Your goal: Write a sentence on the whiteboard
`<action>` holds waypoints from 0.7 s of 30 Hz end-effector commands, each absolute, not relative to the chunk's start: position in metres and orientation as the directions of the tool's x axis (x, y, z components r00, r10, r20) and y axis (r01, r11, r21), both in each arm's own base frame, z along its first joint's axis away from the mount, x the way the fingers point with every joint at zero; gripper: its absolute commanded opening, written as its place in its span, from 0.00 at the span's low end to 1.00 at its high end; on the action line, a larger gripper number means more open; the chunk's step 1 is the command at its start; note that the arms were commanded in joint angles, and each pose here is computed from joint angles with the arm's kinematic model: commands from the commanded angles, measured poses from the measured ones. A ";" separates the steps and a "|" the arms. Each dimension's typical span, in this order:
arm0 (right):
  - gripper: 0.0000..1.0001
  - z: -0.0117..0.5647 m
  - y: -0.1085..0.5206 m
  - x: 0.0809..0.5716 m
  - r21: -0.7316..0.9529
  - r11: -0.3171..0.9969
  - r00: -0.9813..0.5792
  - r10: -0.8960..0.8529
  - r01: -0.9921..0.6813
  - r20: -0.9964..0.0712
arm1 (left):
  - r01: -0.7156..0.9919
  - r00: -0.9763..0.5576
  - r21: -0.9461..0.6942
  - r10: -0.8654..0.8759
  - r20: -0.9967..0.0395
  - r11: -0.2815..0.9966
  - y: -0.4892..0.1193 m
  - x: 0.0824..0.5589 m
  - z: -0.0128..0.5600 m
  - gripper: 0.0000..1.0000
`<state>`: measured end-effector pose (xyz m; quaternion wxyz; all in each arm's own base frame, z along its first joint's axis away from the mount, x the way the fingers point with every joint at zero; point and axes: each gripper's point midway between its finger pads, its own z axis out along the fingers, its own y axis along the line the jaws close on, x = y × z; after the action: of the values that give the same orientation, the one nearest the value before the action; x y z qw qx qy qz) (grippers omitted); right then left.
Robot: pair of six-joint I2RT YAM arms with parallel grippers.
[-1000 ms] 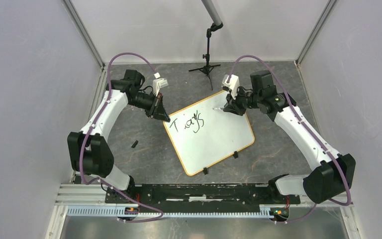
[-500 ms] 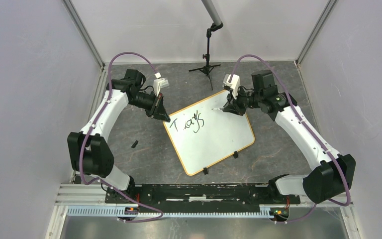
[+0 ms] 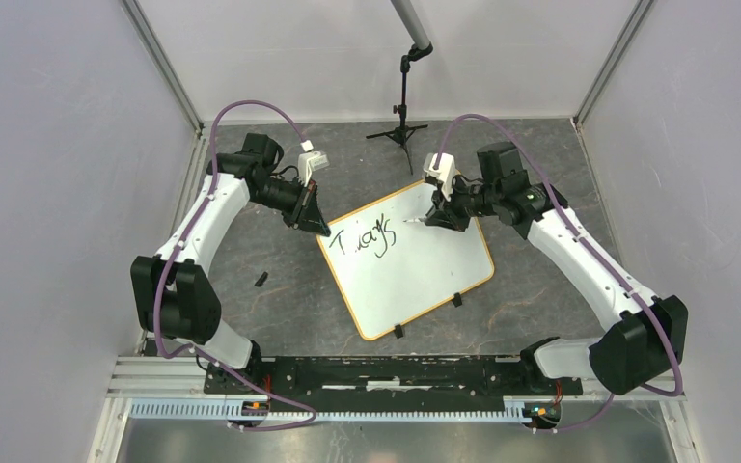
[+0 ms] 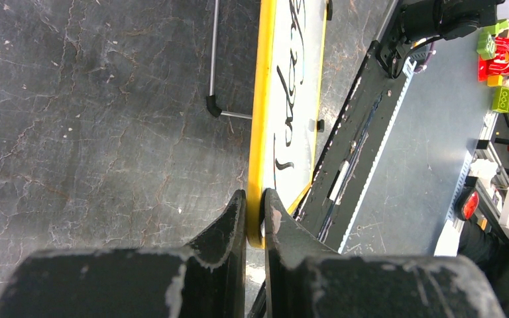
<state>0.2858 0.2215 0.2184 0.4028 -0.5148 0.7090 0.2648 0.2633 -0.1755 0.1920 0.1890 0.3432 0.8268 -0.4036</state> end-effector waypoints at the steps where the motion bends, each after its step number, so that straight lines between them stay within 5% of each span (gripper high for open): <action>1: 0.00 0.233 0.222 0.291 -0.095 0.347 -0.098 -0.498 -0.933 -0.862 | 0.743 -0.669 -0.507 0.504 -0.546 0.437 -0.177 0.257 0.169 0.03; 21: 0.00 0.230 0.224 0.313 -0.119 0.403 -0.119 -0.517 -0.907 -0.848 | 0.745 -0.666 -0.504 0.509 -0.545 0.436 -0.177 0.256 0.169 0.03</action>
<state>0.2995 0.2191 0.2175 0.4163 -0.5042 0.7201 0.2321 0.2633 -0.1755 0.1919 0.1889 0.3434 0.8269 -0.4033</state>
